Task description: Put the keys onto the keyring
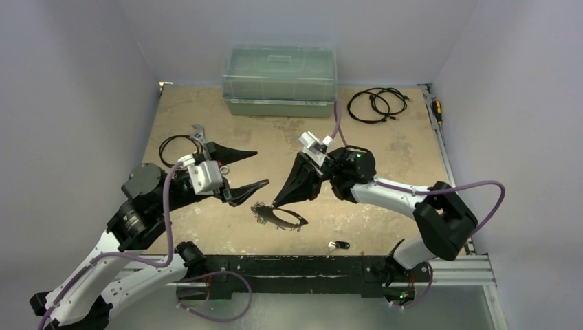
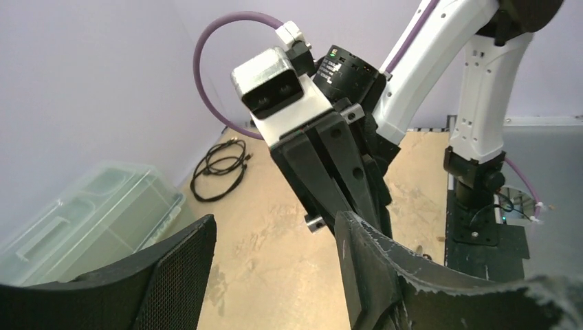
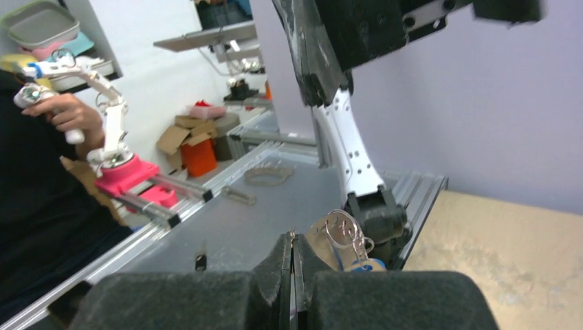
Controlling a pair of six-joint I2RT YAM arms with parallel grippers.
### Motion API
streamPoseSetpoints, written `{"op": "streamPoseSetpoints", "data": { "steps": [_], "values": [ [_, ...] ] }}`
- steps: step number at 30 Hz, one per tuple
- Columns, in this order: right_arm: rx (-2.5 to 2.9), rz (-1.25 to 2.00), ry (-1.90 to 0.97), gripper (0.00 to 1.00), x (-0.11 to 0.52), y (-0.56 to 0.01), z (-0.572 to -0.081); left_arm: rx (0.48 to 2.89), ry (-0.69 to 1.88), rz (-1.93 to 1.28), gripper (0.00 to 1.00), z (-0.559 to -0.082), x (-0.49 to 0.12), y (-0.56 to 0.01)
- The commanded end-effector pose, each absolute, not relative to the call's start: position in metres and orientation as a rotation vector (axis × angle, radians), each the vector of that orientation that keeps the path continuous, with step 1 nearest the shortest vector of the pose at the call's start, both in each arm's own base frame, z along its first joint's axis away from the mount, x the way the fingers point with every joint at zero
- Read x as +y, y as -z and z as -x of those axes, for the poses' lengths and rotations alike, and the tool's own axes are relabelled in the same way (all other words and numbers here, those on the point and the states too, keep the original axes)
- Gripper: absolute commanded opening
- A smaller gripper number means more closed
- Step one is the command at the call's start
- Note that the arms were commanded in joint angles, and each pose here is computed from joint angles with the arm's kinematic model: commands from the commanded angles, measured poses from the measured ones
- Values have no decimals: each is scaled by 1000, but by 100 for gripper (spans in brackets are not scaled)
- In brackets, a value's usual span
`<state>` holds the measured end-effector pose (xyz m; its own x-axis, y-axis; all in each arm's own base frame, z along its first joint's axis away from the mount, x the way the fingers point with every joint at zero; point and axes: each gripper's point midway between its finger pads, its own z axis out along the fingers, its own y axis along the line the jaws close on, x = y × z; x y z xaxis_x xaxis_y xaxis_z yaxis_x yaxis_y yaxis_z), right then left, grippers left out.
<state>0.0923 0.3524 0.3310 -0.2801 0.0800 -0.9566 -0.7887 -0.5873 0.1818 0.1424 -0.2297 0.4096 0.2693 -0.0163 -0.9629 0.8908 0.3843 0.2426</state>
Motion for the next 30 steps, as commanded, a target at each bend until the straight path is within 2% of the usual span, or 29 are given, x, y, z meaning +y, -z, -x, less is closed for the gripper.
{"op": "streamPoseSetpoints", "data": {
  "steps": [1,10,17,30],
  "values": [
    [454,1248,-1715,0,324,-396,-76,1059,827,-1045,63,-122,-230,-419],
    [340,1123,-1669,0,294,-441,-62,947,990,-1190,68,-89,-244,-431],
    [300,1123,-1645,0,277,-453,-50,853,1108,-1278,65,-66,-250,-449],
    [294,1154,-1643,0,271,-453,-43,1037,1196,-1339,56,-82,-272,-407]
  ]
}}
